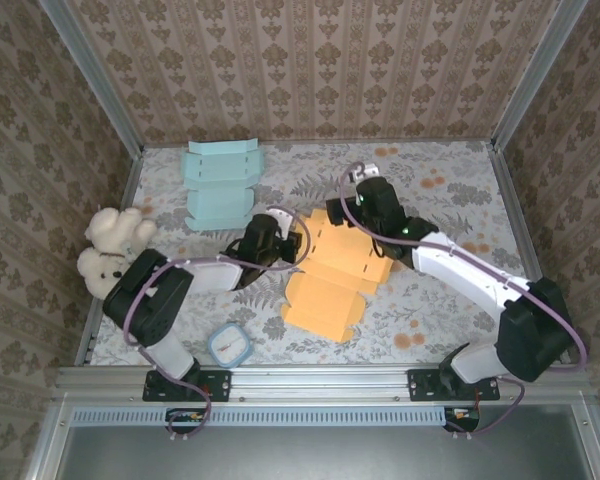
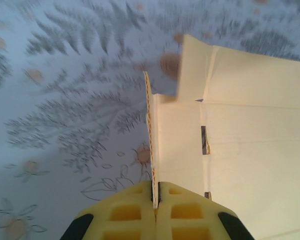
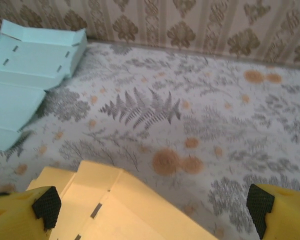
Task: Fold the paper box
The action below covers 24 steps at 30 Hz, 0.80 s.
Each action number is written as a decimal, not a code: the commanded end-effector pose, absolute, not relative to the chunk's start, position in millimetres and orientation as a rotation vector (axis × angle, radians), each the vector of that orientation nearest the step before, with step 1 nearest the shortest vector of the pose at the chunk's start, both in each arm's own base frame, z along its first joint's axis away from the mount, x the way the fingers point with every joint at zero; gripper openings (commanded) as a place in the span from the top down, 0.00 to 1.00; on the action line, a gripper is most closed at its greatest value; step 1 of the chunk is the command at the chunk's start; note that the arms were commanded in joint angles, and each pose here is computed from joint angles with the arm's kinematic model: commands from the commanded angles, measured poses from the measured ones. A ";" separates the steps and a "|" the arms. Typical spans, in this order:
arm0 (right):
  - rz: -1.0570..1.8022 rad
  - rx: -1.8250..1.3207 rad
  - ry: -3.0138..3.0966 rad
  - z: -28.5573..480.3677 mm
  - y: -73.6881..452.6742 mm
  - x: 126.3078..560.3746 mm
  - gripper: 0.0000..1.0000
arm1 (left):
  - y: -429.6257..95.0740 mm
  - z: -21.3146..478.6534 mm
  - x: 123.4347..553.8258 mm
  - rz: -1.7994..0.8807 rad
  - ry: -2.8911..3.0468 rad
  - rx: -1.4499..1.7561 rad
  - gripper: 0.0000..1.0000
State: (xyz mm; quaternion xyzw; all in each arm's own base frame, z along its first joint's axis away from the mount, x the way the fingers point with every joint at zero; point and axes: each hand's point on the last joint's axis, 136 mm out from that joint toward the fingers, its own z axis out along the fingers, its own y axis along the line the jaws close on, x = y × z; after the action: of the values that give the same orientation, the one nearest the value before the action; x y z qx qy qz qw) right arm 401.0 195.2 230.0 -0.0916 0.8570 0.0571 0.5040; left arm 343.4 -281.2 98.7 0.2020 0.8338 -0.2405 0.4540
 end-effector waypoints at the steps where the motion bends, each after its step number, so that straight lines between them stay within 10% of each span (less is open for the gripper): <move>1: 0.082 -0.469 2.083 246.1 214.4 405.5 0.03 | -267.1 156.7 352.8 -0.564 1.811 0.423 1.00; 8: -0.066 -1.202 2.027 232.3 223.9 388.2 0.10 | -245.5 180.8 327.0 -0.551 1.601 0.433 1.00; 13: 0.054 -1.636 1.956 212.9 197.9 362.0 0.33 | -233.8 181.5 321.5 -0.513 1.561 0.415 1.00; 24: 0.149 -1.746 1.923 204.4 172.7 375.4 0.41 | -238.8 187.0 308.1 -0.535 1.479 0.468 1.00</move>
State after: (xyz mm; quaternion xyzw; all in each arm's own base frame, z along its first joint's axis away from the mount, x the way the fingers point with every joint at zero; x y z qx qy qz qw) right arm 388.6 157.9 205.1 -0.6030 0.7470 0.0152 0.2797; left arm 310.8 -235.9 166.4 0.2013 0.6922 -0.2331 0.6527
